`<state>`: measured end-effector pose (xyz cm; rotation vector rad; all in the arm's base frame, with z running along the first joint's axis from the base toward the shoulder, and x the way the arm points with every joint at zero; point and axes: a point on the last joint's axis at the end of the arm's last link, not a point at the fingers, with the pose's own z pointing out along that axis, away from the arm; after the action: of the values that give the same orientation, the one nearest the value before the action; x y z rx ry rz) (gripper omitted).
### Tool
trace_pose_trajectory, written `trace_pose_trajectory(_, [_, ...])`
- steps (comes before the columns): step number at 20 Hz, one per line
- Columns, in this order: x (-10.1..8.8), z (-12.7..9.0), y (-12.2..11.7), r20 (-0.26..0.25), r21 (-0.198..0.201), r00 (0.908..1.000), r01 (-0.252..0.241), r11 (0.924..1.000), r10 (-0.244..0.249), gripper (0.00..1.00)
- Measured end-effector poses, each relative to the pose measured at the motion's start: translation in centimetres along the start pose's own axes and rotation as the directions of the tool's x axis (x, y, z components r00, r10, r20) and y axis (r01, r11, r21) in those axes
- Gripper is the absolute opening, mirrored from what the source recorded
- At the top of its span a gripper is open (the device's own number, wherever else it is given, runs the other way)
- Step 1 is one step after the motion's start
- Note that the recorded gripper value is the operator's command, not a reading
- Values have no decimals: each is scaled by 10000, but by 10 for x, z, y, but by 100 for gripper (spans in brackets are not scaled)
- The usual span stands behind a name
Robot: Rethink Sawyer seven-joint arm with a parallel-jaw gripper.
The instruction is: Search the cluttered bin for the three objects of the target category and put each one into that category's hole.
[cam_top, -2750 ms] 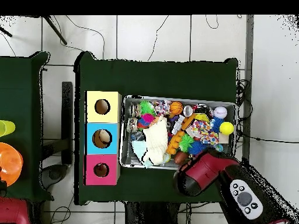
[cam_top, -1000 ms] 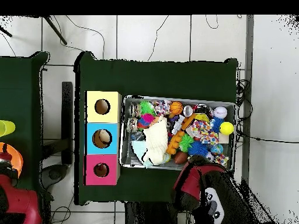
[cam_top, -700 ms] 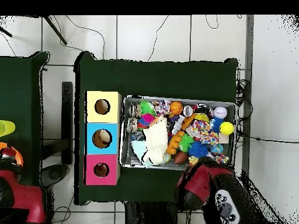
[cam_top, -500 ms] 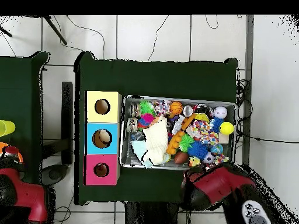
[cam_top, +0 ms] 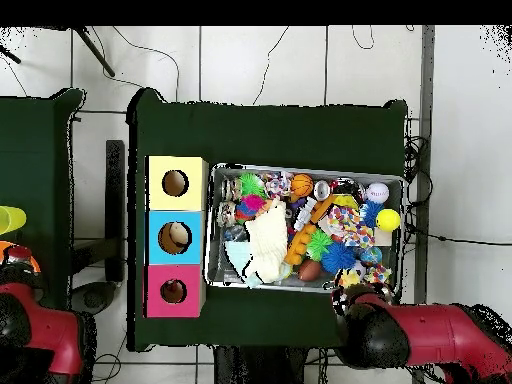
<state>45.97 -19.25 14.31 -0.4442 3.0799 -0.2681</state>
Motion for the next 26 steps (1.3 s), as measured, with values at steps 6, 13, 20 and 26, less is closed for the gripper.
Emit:
trace_pose_trajectory(6, [-31,-37,11,541,-302,9985,65,9995,-49,0])
trace_pose_trajectory(13, [-70,-79,73,937,-822,9954,274,9962,-197,0])
trace_pose_trajectory(20, [-86,-114,148,968,-1387,9945,535,9889,-403,0])
trace_pose_trajectory(26, [-77,-121,194,914,-1435,9908,1126,9832,-1001,0])
